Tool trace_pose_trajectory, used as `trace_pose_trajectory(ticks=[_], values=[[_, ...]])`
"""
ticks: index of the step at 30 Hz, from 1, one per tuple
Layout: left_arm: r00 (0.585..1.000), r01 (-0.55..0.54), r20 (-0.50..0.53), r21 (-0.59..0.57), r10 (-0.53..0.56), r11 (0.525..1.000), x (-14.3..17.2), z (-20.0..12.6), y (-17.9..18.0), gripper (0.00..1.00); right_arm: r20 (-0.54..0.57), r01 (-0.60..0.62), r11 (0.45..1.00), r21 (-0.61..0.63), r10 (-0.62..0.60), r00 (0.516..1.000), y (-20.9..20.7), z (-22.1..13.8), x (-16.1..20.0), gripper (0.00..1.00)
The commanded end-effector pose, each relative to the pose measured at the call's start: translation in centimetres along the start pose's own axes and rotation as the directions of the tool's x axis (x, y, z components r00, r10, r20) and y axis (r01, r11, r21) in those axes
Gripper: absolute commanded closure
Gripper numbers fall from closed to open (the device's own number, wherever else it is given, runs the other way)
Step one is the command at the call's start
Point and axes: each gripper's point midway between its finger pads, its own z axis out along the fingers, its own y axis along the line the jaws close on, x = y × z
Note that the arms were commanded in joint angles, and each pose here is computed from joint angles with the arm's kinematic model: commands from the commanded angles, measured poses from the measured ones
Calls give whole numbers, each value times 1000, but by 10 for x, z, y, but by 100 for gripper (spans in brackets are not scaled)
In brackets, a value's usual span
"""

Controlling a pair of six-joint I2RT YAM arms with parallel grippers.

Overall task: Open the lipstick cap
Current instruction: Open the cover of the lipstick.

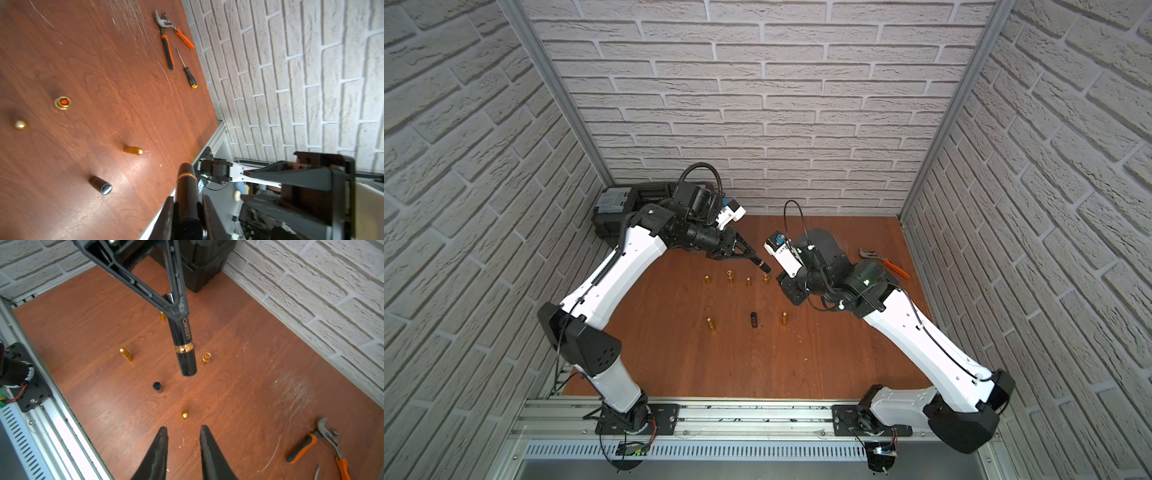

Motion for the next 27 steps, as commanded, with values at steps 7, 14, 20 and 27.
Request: trace_pose_trajectory(ticks=[7,14,20,27], values=[[999,-26,41,139,21,990,13,-36,-33,85,-33,60,978,-202,-68,997,33,31,-19,73],[999,-12,33,152,7,988,17,-37,-33,86,15,79,979,-187,-78,997,31,32,-34,72],[1000,0,25,153,-4,988,17,-35,-28,86,41,90,978,-189,-83,996,31,30,-42,72],[1000,9,20,162,-13,987,17,-34,-28,86,45,83,986,-145,-77,996,23,36,-47,68]])
